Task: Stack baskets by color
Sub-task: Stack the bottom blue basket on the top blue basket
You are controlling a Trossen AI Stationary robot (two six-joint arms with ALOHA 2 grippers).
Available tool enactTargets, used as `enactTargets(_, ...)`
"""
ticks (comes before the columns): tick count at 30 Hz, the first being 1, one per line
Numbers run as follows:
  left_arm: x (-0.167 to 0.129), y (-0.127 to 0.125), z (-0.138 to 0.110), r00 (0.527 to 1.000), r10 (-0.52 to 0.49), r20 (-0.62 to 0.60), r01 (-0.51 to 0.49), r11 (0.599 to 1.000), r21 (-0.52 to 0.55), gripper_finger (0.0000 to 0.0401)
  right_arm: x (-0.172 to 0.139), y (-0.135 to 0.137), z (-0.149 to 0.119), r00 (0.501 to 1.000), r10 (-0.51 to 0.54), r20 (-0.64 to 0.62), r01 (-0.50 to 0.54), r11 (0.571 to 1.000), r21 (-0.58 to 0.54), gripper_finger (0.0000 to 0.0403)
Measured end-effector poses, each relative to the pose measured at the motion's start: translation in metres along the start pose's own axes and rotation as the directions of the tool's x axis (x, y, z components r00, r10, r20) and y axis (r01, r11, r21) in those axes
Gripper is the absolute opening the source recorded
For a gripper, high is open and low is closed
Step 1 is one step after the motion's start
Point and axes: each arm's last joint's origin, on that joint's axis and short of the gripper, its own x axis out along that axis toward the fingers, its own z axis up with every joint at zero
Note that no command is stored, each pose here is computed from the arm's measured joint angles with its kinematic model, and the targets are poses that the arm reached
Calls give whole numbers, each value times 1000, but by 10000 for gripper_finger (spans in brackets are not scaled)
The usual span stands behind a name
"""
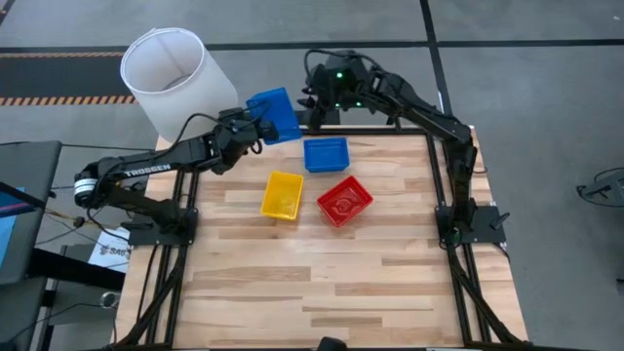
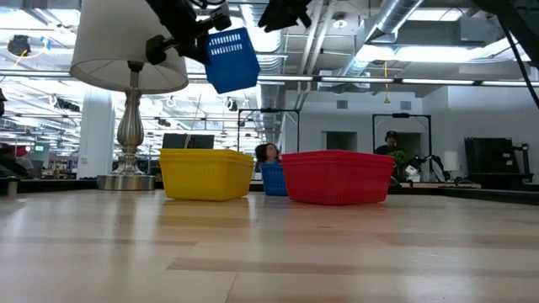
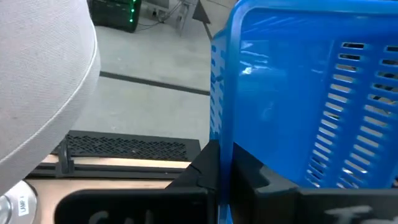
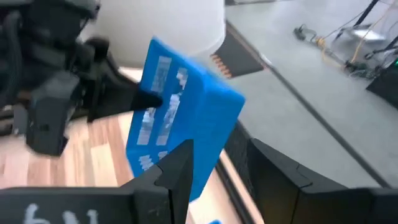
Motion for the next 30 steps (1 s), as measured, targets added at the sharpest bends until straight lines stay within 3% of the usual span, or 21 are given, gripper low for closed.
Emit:
enactTargets(7,0,-4,4,999,-34,29,35,999,-17,0,5,6,2,1000,-4,23,4,1000,-1,170)
enactTargets(23,-2,-8,6,997,-63,51,64,998,-15,0,28,17,-13,998,0,-70,-2,1000,-24,166)
enactTargets(26,-3,-9,5,997,-65,46,66,998,-13,0,27,18,-11,998,-27,-60,26,999,-26,140)
enactTargets(30,-3,-9,5,997,-69,41,69,998,-1,0,26,15,-12,997,-35,-71,33,999,-32,72)
